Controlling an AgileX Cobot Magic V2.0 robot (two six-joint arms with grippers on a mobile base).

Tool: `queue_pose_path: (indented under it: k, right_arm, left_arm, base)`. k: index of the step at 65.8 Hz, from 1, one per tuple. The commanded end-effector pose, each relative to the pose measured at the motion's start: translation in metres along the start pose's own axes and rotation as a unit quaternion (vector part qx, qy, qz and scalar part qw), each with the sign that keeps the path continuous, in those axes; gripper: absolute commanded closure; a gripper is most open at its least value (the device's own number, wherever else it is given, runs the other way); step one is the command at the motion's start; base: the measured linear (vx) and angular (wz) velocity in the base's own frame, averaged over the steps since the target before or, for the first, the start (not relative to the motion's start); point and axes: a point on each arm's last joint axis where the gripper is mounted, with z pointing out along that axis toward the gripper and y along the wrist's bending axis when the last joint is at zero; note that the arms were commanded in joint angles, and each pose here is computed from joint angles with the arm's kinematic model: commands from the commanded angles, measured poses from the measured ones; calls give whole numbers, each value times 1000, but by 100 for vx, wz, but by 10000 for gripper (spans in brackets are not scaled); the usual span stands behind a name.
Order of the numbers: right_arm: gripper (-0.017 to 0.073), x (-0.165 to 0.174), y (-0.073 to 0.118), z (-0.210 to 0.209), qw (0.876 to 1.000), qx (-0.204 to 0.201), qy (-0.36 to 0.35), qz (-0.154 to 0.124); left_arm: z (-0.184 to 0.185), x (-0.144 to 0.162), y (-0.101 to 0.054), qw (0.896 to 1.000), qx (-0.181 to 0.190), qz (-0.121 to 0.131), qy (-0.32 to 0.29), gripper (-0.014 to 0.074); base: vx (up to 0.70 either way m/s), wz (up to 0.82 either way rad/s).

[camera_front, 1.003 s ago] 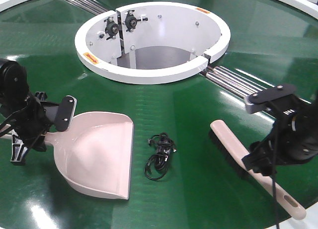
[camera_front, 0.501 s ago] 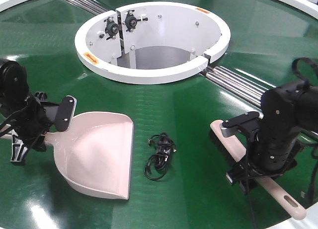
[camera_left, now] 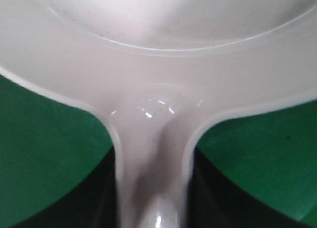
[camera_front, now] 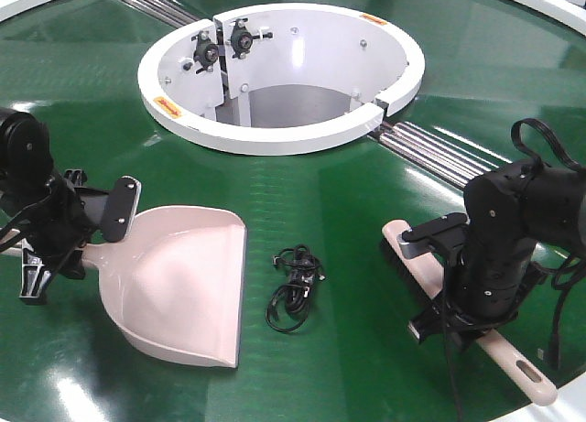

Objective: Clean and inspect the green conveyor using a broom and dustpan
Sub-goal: 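Grasp the pink brush handle with the right gripper, then sweep the black cables into the dustpan with the held brush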

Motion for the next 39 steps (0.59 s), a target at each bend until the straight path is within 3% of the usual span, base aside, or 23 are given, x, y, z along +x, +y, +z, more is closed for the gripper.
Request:
queue_pose_path:
  k: [1,11,25,39]
  right_arm:
    - [573,0,-2,-31,998,8,-55,13]
    - [568,2,0,-54,995,-10,-83,46]
    - [565,-4,19,-79,993,-26,-99,57]
    - [564,-17,47,-80,997,-26,-49,55]
  left_arm:
    - [-22,-2,4,999,-36,-5,-10,601]
    - [-22,-2,4,999,-36,-5,-10,601]
    - [-22,-2,4,999,-36,-5,-10,601]
    - [-22,-2,4,999,-36,-5,-10,601]
  base:
    - [0,0]
    - [0,0]
    - [0,0]
    - [0,0]
